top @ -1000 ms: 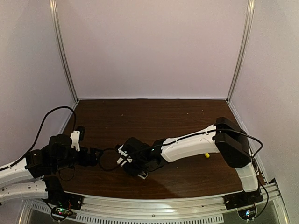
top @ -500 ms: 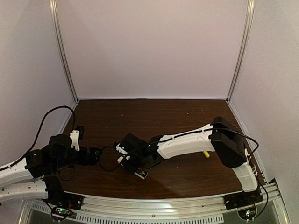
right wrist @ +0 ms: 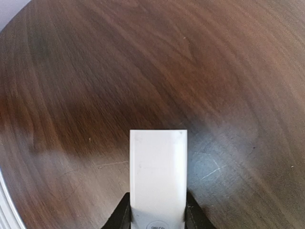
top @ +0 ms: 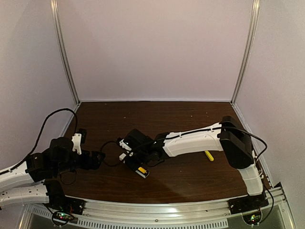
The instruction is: Unload the batteries from the remote control
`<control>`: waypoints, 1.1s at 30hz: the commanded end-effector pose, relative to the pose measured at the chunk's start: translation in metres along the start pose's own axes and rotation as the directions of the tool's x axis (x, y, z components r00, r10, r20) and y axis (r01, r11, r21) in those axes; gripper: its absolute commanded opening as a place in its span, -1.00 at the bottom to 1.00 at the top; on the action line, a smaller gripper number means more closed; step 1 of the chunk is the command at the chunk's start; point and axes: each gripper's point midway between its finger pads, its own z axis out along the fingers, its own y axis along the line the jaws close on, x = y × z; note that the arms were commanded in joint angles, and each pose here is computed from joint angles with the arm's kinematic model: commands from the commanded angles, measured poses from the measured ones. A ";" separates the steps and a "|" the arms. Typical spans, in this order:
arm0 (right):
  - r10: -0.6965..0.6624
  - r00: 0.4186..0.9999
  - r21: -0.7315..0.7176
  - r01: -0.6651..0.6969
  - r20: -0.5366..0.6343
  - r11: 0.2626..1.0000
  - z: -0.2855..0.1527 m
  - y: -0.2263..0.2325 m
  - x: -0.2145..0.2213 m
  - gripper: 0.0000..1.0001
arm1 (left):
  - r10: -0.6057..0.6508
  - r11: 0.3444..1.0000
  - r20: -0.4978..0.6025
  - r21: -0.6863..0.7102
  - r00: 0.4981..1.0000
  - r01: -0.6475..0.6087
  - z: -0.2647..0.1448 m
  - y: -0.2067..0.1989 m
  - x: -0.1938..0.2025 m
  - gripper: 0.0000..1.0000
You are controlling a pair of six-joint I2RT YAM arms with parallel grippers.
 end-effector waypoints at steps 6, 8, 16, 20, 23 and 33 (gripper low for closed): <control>0.094 0.953 -0.055 -0.081 0.288 0.995 -0.082 -0.004 -0.076 -0.49 | -0.009 0.994 0.035 0.111 0.999 0.005 -0.005 -0.024 -0.015 0.95; 0.105 0.935 -0.052 -0.093 0.337 0.994 -0.097 -0.007 -0.084 -0.49 | -0.006 0.989 0.038 0.150 0.999 0.000 -0.006 -0.031 -0.016 0.95; 0.223 0.791 -0.110 -0.196 0.569 0.974 -0.171 -0.017 -0.117 -0.49 | 0.021 0.841 0.116 0.534 0.993 -0.080 -0.026 -0.103 -0.028 0.95; 0.296 0.686 -0.222 -0.197 0.665 0.955 -0.208 -0.011 -0.129 -0.51 | 0.018 0.747 0.176 0.652 0.984 -0.131 -0.041 -0.130 -0.041 0.95; 0.357 0.596 -0.320 -0.173 0.719 0.932 -0.236 -0.005 -0.137 -0.53 | 0.019 0.693 0.210 0.702 0.978 -0.164 -0.048 -0.143 -0.047 0.95; 0.566 0.427 -0.594 -0.082 0.705 0.801 -0.285 0.022 -0.145 -0.70 | -0.006 0.475 0.262 0.850 0.965 -0.228 -0.071 -0.176 -0.045 0.94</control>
